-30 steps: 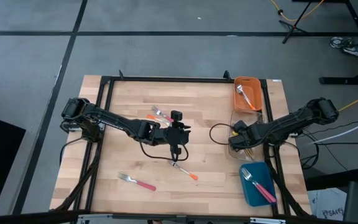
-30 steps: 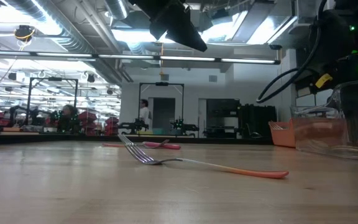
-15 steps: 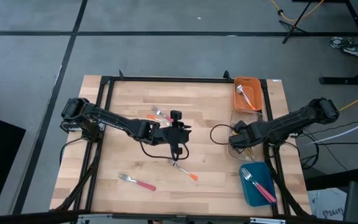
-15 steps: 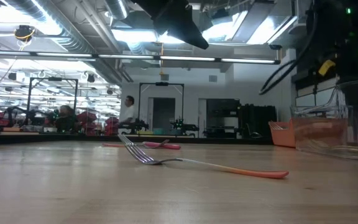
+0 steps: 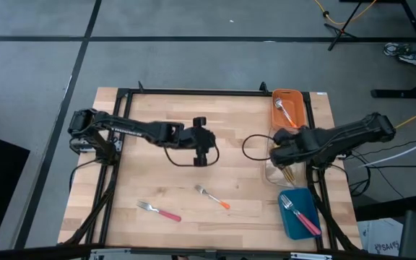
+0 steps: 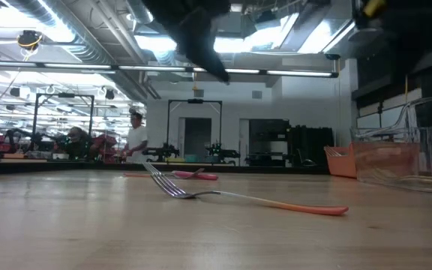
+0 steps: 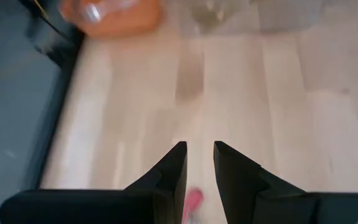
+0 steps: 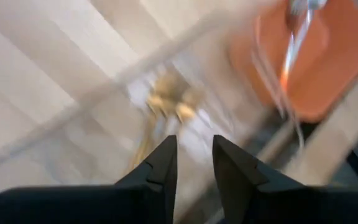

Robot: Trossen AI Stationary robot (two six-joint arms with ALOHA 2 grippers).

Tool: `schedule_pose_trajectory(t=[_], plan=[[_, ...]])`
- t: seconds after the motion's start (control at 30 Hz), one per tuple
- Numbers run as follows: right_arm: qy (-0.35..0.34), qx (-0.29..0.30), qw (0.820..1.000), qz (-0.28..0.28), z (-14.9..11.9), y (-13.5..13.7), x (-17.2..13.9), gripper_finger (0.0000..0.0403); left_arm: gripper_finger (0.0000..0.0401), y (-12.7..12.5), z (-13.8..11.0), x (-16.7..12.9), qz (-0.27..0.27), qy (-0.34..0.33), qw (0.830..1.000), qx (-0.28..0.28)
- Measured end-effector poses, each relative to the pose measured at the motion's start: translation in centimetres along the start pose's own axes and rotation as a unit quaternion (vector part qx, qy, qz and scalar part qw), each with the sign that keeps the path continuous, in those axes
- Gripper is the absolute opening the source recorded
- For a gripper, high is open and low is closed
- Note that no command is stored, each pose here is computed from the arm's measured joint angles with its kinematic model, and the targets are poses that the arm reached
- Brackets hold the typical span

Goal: Sort silverware by color (type)
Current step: Put the orange fork into the orange bin

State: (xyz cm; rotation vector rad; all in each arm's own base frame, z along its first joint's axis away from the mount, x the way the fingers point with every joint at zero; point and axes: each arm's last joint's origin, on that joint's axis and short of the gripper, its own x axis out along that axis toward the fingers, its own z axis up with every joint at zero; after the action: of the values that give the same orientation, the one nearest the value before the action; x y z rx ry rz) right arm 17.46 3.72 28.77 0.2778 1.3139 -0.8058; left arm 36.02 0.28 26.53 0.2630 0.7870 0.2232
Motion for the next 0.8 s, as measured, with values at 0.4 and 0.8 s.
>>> schedule_pose_trajectory(t=[0.4, 0.8], plan=[[-0.185, -0.05, 0.979, 0.064, 2.9, 1.4, -2.8, 0.009, 0.0074, 4.2, -2.9, 1.5, -0.05, 0.103, 0.989, -0.096], [-0.199, -0.073, 0.973, 0.089, 3.4, 2.3, -2.8, 0.009, 0.0074, 3.1, -8.8, 3.6, -0.056, 0.2, 0.975, -0.082]])
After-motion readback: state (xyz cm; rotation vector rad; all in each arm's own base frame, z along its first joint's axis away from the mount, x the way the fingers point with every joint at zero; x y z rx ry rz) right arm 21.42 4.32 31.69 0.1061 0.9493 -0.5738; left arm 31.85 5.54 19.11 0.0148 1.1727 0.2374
